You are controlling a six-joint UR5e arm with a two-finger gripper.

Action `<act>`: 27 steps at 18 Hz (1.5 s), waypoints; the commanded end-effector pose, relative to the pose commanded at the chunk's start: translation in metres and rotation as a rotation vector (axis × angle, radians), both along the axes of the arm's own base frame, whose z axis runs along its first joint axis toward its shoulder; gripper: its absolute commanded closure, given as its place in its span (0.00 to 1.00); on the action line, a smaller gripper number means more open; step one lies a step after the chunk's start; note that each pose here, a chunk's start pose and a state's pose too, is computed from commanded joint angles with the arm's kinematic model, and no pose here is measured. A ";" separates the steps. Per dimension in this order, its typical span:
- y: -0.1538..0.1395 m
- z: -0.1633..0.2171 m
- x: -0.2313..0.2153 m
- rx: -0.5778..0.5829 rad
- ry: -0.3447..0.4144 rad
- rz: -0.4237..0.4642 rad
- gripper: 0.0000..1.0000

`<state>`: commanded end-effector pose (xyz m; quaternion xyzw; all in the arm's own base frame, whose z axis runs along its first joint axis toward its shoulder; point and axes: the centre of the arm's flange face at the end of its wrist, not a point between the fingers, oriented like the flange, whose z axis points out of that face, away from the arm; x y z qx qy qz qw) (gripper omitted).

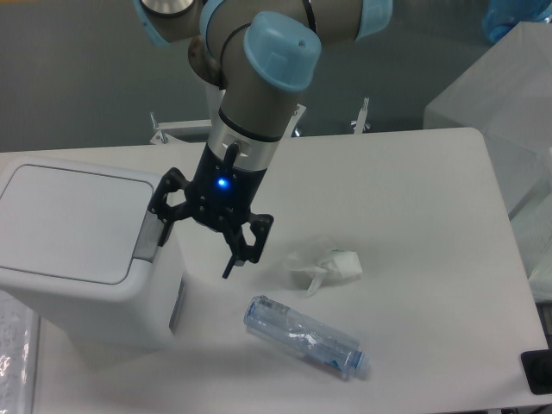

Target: Open the trash can

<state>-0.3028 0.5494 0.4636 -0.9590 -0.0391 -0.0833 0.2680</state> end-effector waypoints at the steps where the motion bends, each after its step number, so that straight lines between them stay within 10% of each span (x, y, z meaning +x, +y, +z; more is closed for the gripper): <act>1: 0.000 -0.002 0.000 -0.002 -0.003 0.001 0.00; 27: 0.006 0.004 0.009 0.045 -0.093 0.022 0.00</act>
